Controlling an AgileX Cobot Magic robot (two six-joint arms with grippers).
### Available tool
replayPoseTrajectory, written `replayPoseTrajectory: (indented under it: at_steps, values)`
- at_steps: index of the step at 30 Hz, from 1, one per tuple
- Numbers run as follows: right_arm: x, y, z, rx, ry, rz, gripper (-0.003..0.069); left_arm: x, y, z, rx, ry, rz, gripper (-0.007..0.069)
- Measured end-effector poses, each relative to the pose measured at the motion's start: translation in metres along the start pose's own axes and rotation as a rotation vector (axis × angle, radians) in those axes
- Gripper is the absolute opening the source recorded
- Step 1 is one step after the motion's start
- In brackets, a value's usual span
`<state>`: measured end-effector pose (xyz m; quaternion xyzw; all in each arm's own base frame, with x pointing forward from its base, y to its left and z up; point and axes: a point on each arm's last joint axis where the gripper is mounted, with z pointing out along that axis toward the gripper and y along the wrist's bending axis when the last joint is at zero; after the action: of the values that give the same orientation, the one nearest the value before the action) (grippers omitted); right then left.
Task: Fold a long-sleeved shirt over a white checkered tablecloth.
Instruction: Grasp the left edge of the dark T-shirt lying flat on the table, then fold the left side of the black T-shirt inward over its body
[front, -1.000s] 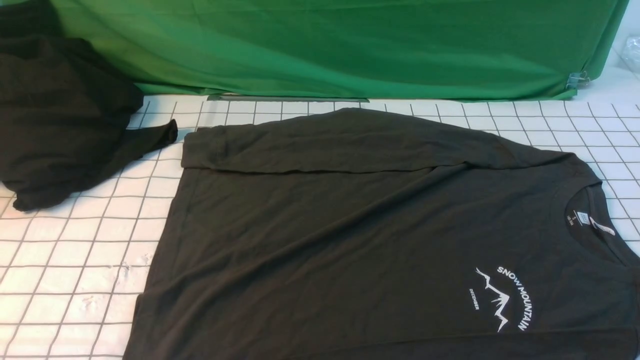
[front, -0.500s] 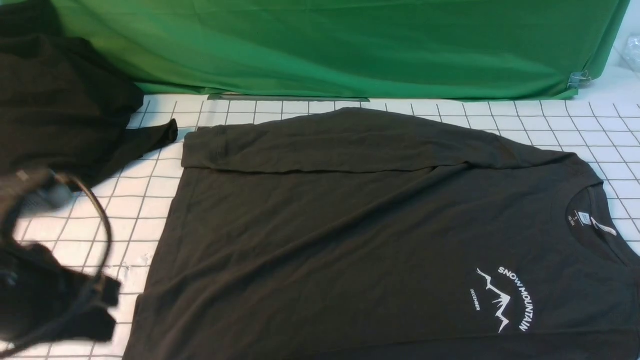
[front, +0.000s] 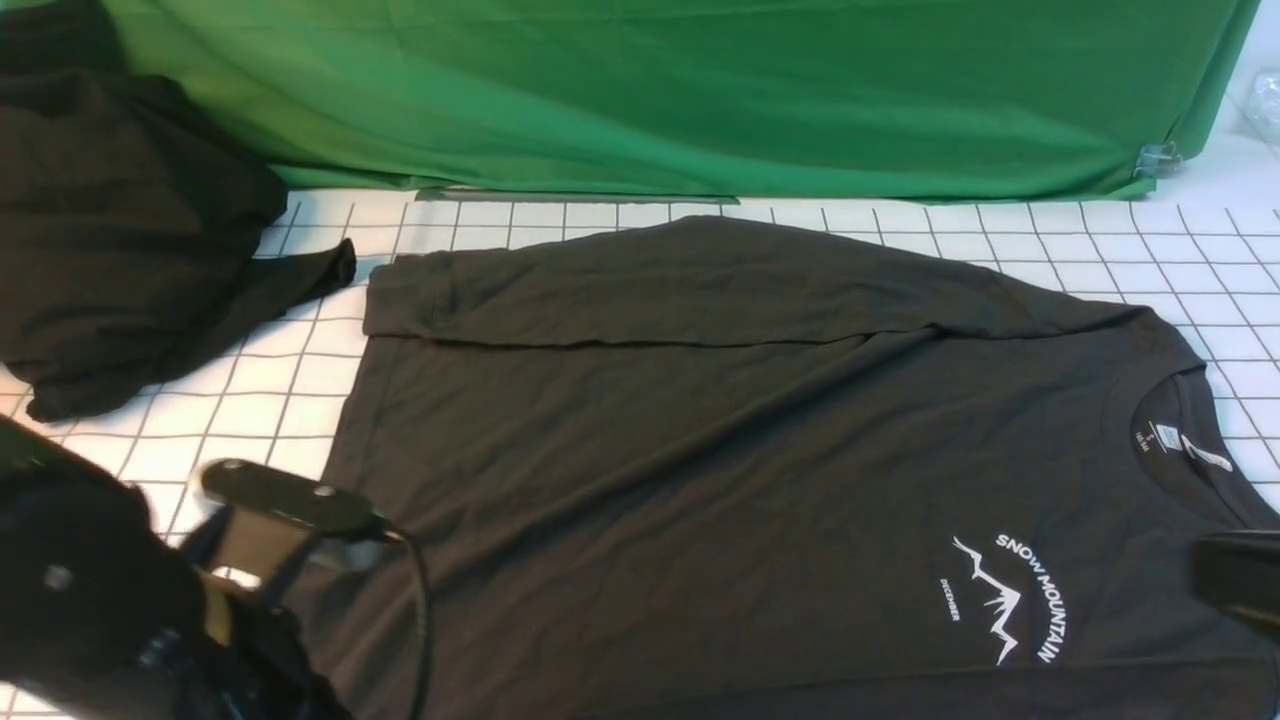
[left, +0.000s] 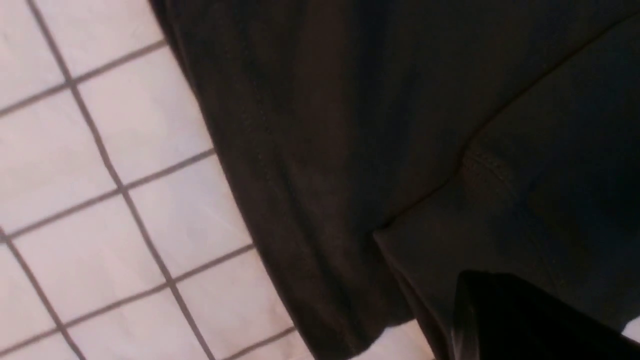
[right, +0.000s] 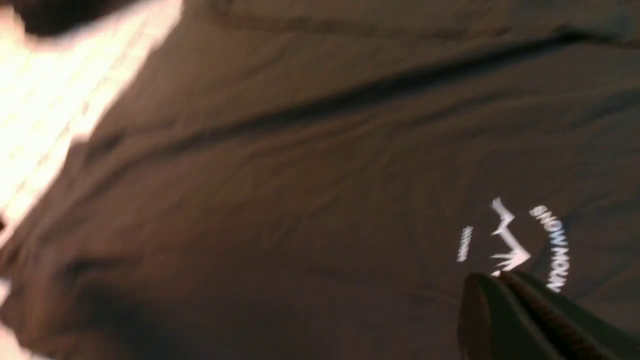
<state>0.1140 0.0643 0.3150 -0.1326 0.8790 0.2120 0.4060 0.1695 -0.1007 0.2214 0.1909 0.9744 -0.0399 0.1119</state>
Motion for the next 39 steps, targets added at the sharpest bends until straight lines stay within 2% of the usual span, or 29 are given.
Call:
replayPoseTrajectory:
  at_steps: [5,11,15,19,24,26,27,28,29,30,31,37,39]
  values:
    - [0.002,0.006,0.021,-0.041,0.103,-0.042,0.0003,-0.008,-0.003,0.017,-0.013,0.023,0.023,0.0141]
    - [0.0,0.015,0.028,-0.081,0.095,-0.082,0.0003,-0.012,-0.004,0.047,-0.027,0.125,0.043,0.036]
    - [-0.001,0.016,0.029,-0.088,0.079,-0.088,0.0003,-0.015,-0.005,0.057,-0.021,0.132,0.079,0.0435]
    - [-0.001,0.016,0.029,-0.088,0.076,-0.088,0.0003,-0.016,-0.006,0.063,-0.005,0.145,0.084,0.0445]
    - [-0.001,0.016,0.029,-0.087,0.074,-0.088,0.0003,-0.015,-0.007,0.063,0.006,0.161,0.082,0.0365]
    - [-0.001,0.016,0.029,-0.087,0.073,-0.088,0.0003,-0.012,-0.008,0.063,0.015,0.195,0.069,0.025]
    - [-0.001,0.016,0.029,-0.087,0.073,-0.088,0.0003,-0.011,-0.008,0.062,0.016,0.199,0.068,0.024]
    - [-0.001,0.016,0.029,-0.087,0.073,-0.089,0.0003,-0.009,-0.009,0.06,0.023,0.215,0.063,0.0146]
    - [-0.001,0.016,0.029,-0.086,0.073,-0.09,0.0003,-0.008,-0.009,0.059,0.026,0.219,0.061,0.0095]
    - [-0.001,0.016,0.029,-0.086,0.072,-0.09,0.0003,-0.008,-0.009,0.058,0.028,0.218,0.06,0.0095]
    - [-0.002,0.016,0.029,-0.086,0.07,-0.09,0.0003,-0.008,-0.01,0.055,0.036,0.216,0.061,0.0039]
    - [-0.003,0.016,0.029,-0.085,0.057,-0.091,0.0003,-0.01,-0.011,0.037,0.056,0.163,0.128,0.0012]
    - [-0.003,0.016,0.029,-0.084,0.05,-0.093,0.0003,-0.024,-0.011,0.019,0.043,0.097,0.157,0.0012]
